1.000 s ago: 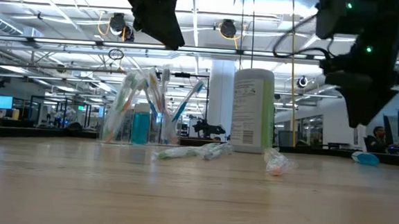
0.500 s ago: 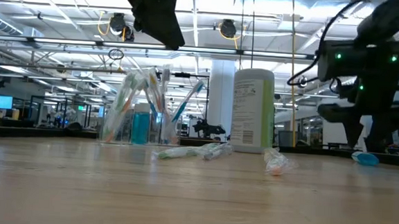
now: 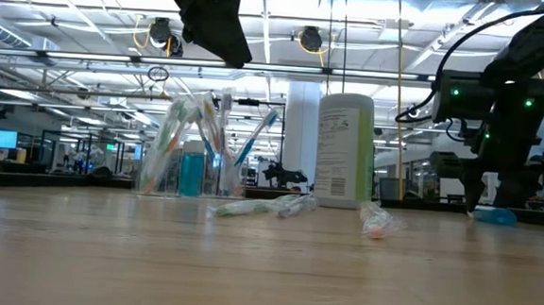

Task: Pick & Place toothbrushing station
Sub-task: Put the mouthwash into the transparent organizer

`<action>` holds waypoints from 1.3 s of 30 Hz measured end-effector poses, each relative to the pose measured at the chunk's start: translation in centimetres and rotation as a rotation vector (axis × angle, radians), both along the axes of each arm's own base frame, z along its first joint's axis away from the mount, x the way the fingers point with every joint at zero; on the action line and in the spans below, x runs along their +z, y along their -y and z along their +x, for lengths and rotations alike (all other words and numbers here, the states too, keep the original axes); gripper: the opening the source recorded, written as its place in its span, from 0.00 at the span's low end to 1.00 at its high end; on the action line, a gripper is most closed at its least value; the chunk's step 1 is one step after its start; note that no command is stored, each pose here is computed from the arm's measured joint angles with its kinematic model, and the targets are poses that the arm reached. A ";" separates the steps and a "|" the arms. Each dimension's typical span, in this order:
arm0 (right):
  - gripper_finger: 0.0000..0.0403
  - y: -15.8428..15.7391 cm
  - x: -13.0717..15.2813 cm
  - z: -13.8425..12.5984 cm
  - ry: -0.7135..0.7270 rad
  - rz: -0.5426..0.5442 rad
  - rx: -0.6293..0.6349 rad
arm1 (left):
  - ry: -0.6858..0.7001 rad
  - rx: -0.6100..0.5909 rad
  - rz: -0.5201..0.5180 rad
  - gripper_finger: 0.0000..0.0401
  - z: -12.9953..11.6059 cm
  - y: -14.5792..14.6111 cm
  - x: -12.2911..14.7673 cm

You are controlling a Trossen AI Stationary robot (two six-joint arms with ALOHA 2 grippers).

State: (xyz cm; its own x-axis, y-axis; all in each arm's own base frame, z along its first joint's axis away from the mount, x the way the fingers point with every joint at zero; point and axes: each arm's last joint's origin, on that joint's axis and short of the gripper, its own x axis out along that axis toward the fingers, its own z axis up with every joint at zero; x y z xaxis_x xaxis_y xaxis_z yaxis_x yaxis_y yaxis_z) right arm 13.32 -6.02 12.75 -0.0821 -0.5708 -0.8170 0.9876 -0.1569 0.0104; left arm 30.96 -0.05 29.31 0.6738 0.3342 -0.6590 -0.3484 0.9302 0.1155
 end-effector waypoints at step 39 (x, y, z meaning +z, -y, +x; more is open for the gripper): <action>0.51 -0.4 -2.2 0.1 0.019 0.108 0.314 | 0.001 0.009 -0.012 0.46 0.0 0.0 0.0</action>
